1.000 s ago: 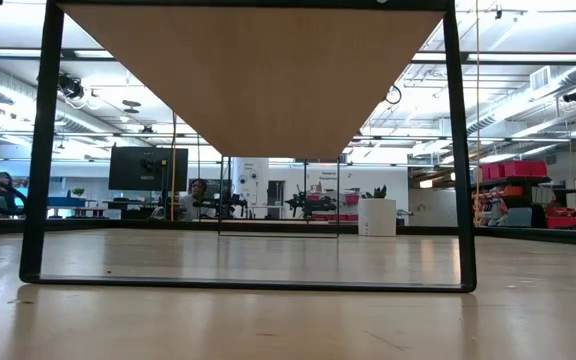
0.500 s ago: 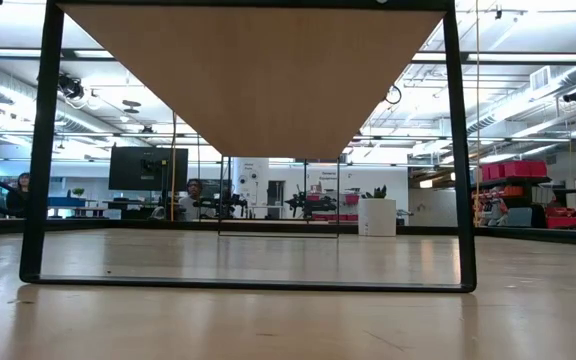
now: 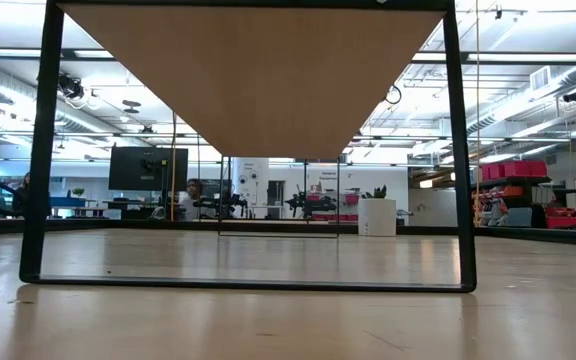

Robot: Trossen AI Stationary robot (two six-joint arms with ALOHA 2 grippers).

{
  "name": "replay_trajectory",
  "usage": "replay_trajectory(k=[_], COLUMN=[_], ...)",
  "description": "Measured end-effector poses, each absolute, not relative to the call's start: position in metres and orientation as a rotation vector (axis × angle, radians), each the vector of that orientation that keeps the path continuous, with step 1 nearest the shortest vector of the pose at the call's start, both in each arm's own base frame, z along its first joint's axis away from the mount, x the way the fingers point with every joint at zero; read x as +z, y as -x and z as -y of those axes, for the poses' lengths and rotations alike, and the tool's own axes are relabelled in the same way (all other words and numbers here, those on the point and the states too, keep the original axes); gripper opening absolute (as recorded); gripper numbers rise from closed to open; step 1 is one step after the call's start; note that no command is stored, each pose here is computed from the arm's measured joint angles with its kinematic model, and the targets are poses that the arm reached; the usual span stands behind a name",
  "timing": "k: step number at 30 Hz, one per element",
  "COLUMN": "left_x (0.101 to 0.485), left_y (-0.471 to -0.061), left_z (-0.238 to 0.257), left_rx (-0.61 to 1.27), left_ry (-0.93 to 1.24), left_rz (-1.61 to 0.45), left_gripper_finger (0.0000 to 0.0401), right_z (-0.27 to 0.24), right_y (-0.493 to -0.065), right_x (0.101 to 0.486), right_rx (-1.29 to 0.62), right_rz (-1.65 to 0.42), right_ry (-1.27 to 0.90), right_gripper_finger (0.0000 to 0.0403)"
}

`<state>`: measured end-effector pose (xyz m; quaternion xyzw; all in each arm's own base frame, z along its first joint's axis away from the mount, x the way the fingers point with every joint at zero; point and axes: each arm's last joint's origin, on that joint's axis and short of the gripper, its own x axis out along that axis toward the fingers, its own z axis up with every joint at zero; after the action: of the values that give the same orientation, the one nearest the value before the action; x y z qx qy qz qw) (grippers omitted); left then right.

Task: Pick & Place candle stick holders
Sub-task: Put the black candle holder on the shelf aligned with the other black candle holder

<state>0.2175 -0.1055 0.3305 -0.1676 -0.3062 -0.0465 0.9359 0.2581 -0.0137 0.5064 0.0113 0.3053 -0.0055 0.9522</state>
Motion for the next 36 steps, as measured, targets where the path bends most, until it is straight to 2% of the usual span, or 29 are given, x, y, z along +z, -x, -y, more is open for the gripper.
replay_trajectory(k=[8,15,23,28,36], left_x=[0.354,0.371,0.393,0.401,0.402], left_y=[-0.209,-0.196,-0.188,-0.188,-0.187], left_z=[0.086,0.074,0.069,0.068,0.068], left_rx=[0.222,0.438,0.491,0.505,0.522], left_ry=[0.235,0.205,0.184,0.171,0.167], left_rz=[0.55,0.379,0.343,0.328,0.316], left_gripper_finger=[0.0252,0.0252,0.0252,0.0252,0.0252], right_z=[0.008,-0.01,-0.041,-0.059,-0.077], right_y=[-0.247,-0.234,-0.209,-0.192,-0.162], right_x=[0.494,0.491,0.486,0.464,0.416], right_rx=[0.073,0.016,-0.027,-0.08,-0.059], right_rz=[-0.794,-0.878,-0.872,-0.841,-0.834], right_ry=[-0.123,-0.107,-0.118,-0.19,-0.335], right_gripper_finger=[0.0208,0.0208,0.0208,0.0208,0.0208])
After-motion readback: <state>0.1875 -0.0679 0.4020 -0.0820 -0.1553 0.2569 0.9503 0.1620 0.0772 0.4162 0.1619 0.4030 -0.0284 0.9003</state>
